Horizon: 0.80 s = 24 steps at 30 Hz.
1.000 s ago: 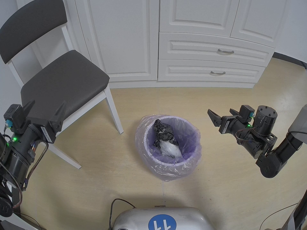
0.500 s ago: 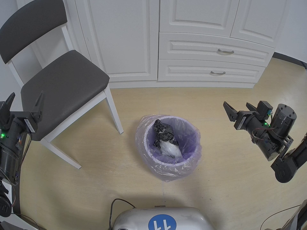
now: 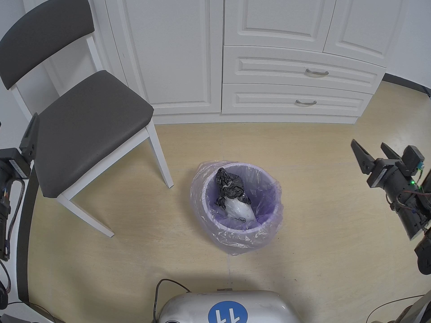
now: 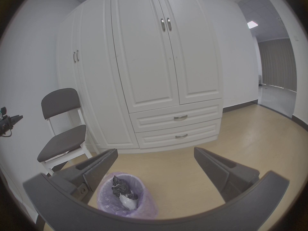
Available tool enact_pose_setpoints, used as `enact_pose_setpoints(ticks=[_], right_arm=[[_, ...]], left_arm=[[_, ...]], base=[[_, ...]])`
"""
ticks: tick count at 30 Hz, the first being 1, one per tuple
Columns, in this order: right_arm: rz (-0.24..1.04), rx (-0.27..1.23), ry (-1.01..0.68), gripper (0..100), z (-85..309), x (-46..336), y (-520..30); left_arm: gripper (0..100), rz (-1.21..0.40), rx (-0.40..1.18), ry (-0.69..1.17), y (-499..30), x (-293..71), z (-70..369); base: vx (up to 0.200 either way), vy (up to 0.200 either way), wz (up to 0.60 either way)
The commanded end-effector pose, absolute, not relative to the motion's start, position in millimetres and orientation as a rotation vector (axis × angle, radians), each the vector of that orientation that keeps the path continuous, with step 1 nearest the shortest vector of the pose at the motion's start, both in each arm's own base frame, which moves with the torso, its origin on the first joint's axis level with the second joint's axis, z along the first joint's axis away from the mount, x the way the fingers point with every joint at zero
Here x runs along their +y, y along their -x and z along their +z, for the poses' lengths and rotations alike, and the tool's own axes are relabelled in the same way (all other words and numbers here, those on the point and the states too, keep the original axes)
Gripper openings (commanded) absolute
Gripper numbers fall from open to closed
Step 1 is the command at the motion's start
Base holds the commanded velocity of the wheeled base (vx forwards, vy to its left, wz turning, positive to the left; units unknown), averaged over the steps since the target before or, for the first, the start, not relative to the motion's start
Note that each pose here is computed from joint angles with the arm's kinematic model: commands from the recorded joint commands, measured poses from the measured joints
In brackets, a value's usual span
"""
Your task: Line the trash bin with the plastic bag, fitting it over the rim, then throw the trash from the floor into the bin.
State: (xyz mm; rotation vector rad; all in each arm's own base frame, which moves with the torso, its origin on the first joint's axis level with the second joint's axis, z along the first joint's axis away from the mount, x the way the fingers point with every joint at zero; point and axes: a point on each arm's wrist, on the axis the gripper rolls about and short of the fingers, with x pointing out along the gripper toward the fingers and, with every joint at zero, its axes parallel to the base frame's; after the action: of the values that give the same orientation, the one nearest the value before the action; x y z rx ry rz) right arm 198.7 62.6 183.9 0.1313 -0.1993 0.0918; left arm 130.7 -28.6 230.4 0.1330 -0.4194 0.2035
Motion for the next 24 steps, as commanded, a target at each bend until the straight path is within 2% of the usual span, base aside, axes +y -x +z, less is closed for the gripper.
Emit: enact_pose_setpoints(ticks=[1,14,24], right_arm=[[0.056,-0.277,-0.118,100,196,45,-167],[0.066,-0.31,-0.116,100,217,19,-81],[0.066,-0.333,-0.122,100,227,0,-17]], left_arm=[[100,0.239,-0.504,-0.109,-105,-18,240],[100,0.288,-0.656,-0.096,-59,-3,253],[100,0.275,-0.639,-0.142,-25,4,255]], base=[[0.0,0.0,0.0],[0.0,0.0,0.0],[0.0,0.0,0.0]])
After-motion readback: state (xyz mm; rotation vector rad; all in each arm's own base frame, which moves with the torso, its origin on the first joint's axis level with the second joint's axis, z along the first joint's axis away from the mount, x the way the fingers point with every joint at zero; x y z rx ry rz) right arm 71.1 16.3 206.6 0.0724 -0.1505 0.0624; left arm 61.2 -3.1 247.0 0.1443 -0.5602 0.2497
